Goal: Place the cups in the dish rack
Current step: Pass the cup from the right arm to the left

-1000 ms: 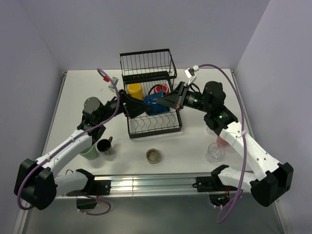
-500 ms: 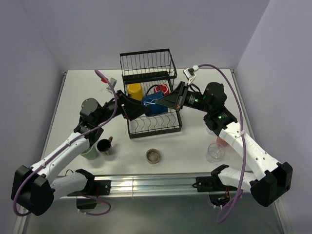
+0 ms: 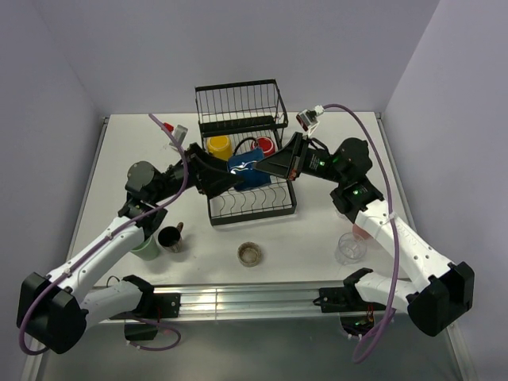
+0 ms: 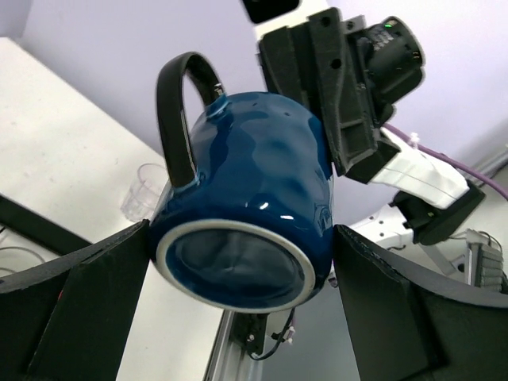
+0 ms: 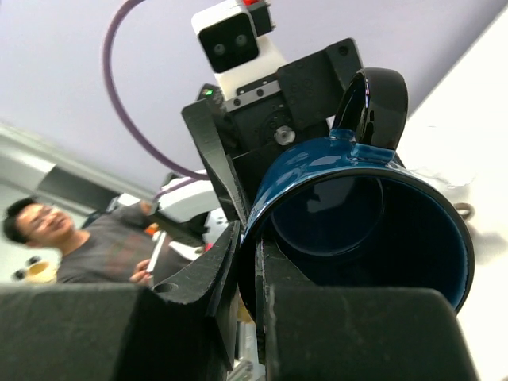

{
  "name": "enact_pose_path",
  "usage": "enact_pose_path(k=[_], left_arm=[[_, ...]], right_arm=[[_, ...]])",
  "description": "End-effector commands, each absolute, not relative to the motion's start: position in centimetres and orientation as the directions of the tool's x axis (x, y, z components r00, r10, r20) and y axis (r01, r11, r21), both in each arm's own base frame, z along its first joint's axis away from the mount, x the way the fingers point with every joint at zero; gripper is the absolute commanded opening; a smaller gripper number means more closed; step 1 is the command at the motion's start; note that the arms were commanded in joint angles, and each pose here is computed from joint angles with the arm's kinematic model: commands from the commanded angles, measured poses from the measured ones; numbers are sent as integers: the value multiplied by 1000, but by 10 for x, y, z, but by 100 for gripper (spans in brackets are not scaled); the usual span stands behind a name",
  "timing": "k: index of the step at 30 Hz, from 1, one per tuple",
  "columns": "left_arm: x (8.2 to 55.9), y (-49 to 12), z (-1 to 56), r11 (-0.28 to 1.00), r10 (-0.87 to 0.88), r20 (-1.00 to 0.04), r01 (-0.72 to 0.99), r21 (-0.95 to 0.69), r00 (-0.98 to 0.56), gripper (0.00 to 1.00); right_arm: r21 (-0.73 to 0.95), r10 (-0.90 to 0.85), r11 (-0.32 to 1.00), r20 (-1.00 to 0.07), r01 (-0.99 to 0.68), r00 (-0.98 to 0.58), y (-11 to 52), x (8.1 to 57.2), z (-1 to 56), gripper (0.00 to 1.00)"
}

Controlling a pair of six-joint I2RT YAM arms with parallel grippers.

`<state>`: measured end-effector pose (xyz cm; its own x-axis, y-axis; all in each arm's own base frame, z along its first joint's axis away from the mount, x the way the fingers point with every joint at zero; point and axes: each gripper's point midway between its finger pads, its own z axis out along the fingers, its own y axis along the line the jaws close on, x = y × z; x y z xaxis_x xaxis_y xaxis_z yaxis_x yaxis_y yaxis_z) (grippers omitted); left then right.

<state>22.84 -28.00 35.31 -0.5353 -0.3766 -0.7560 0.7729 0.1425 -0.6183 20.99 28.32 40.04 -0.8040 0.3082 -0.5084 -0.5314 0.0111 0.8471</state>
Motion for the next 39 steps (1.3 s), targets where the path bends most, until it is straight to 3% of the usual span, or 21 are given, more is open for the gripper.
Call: enact_pose_path(k=[1,12,16,18,19,21,22,23,24,28,35,39], left_arm=[[229,-283,338,158,-338,-766,769,-619,-547,99],[226,-285,337,126,-332,-752,763,-634,-570,99],[223,-285,335,119,-325,-745,757,-643,-582,92],[222,-286,333,122,-318,-743,752,-648,-589,74],[222,-286,333,122,-318,-743,751,-649,-590,52],[221,-286,332,123,-309,-740,746,-654,-598,33],[220,-286,332,121,-305,-738,744,-657,-602,13],[217,-286,333,117,-302,-738,745,-657,-604,3],[216,-285,334,117,-302,-736,743,-659,-606,0],[211,-283,341,120,-315,-739,747,-654,-596,0],[214,-273,352,204,-343,-752,736,-645,-563,0],[221,-269,348,270,-341,-751,706,-654,-565,0]], right_arm=[[693,295,-238,-615,-680,-731,272,156,471,0],[673,335,-242,-618,-699,-711,271,158,474,0],[686,348,-192,-621,-702,-702,273,166,468,0],[681,358,-170,-630,-712,-689,275,169,465,0],[692,353,-161,-626,-704,-696,276,171,461,0],[701,353,-134,-626,-700,-695,279,177,453,0],[708,354,-119,-625,-696,-696,280,180,450,0],[696,358,-83,-647,-714,-673,281,184,445,0],[700,379,-46,-648,-712,-661,281,192,443,0],[747,390,74,-631,-661,-670,283,212,418,0],[757,425,233,-644,-610,-636,277,238,391,32],[764,444,327,-643,-556,-624,271,251,375,41]])
